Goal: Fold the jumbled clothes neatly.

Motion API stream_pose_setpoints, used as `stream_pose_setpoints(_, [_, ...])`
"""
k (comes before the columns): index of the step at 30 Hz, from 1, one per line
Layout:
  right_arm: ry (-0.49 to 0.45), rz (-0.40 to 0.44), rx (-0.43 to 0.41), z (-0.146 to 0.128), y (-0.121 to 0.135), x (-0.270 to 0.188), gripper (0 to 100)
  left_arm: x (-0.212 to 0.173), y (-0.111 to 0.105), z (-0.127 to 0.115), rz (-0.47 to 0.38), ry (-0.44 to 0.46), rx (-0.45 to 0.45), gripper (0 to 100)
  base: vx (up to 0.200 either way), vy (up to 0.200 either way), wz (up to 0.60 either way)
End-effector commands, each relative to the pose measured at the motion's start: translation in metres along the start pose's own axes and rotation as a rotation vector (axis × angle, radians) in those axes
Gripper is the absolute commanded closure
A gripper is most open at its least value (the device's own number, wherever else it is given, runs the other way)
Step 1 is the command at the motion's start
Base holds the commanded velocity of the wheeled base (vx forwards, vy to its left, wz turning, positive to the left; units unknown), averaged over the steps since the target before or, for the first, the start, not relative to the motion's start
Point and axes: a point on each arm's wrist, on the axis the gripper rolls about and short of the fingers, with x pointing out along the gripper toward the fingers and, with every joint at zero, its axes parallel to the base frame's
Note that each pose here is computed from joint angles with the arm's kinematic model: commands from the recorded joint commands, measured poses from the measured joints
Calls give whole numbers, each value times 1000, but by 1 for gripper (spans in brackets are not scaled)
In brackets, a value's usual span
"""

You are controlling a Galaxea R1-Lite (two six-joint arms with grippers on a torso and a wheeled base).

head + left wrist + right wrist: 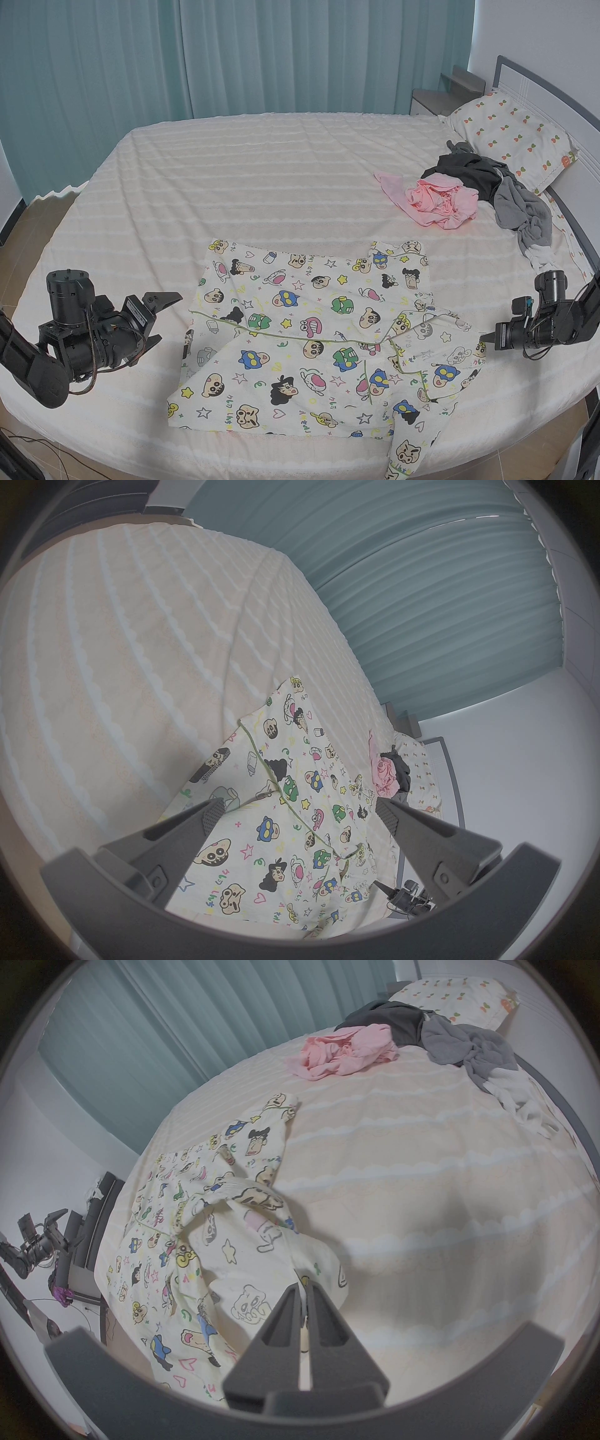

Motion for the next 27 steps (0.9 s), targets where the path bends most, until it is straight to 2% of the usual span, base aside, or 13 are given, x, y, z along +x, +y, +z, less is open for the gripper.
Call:
stream_pose_setpoints(1, [3,-12,12,0,-7,4,100,3,2,-1,11,6,-4,0,0,0,0])
stream_pose_setpoints(6, [-4,-18,12,1,-10,4,100,7,7,-3,30,20,-3,0,0,0,0])
stream_pose_setpoints(14, [-19,-40,29,6,-22,5,100,17,22,-10,97,64,62,0,0,0,0])
stream_pose_setpoints(18, [-20,-46,28,6,-25,7,100,23,29,-12,126,84,66,0,0,0,0])
stream_pose_setpoints(19, [-21,-63,34,7,-28,8,0,27,33,-14,140,96,61,0,0,0,0])
stream_pose_setpoints(27, [-35,-79,37,9,-31,5,0,36,43,-17,180,121,50,0,0,0,0])
